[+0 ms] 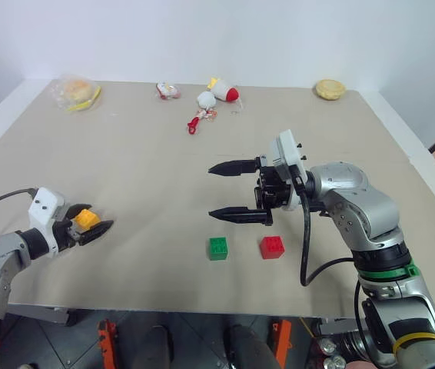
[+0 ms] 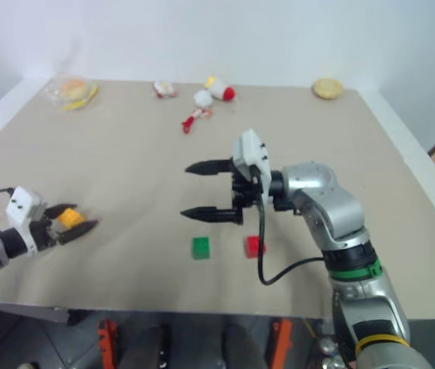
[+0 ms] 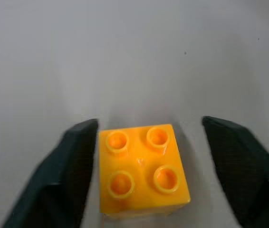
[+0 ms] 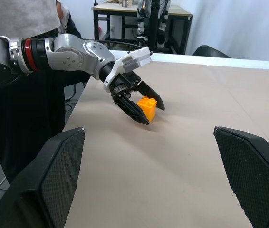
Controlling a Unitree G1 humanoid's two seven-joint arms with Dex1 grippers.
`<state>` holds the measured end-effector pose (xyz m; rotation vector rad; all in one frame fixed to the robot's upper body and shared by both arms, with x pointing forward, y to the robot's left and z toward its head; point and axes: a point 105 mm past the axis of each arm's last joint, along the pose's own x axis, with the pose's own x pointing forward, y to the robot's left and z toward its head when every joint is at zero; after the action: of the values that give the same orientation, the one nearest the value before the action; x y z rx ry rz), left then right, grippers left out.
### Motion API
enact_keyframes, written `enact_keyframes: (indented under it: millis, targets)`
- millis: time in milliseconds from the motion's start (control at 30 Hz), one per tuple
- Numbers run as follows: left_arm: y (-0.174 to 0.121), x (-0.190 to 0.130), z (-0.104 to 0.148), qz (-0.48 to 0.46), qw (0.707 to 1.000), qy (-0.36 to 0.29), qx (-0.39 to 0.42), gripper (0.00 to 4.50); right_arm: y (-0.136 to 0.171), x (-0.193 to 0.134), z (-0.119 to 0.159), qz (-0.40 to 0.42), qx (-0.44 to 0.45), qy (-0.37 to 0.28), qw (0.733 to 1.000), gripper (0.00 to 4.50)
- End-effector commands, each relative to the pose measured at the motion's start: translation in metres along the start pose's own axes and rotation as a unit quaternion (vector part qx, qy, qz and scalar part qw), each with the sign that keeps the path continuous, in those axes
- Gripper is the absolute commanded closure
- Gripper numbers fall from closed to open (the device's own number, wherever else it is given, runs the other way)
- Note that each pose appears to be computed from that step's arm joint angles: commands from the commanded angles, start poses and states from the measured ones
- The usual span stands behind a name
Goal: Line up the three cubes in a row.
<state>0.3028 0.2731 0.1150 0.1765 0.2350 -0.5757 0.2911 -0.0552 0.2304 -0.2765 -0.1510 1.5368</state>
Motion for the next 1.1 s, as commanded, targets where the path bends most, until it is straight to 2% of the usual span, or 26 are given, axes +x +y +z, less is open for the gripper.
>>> enact_keyframes:
  millis: [33,133,300,467,600,667,800,900,1100]
  targets:
    - [0.003,0.0,0.009,0.006,1.0,-0.014,0.015,2.16,0.001,-0.005,0.012,-0.006,-0.025,-0.009,1.0,0.0]
    - [0.002,0.001,0.008,0.006,1.0,-0.013,0.015,3.14,0.0,-0.006,0.012,-0.008,-0.025,-0.008,1.0,0.0]
    - [-0.005,0.008,0.018,-0.014,0.999,-0.028,0.032,3.11,-0.002,-0.009,0.015,-0.011,-0.027,-0.008,1.0,0.0]
    - [-0.05,0.031,0.059,-0.143,0.984,-0.083,0.068,3.11,0.001,-0.027,0.021,-0.018,-0.03,-0.001,0.999,0.0]
    - [-0.09,0.044,0.074,-0.251,0.959,-0.09,0.098,3.11,0.008,-0.042,0.015,-0.027,-0.02,0.031,0.999,0.0]
    - [-0.11,0.048,0.074,-0.31,0.939,-0.082,0.121,3.11,0.012,-0.05,0.011,-0.038,-0.011,0.048,0.998,0.0]
    - [-0.131,0.051,0.065,-0.394,0.904,-0.053,0.155,3.11,0.018,-0.062,0.007,-0.069,-0.004,0.066,0.995,0.0]
    - [-0.132,0.055,0.057,-0.422,0.889,-0.031,0.173,3.11,0.023,-0.066,0.009,-0.091,-0.002,0.068,0.994,0.0]
    - [-0.129,0.059,0.046,-0.44,0.879,-0.018,0.183,3.11,0.031,-0.068,0.011,-0.114,0.003,0.073,0.991,0.0]
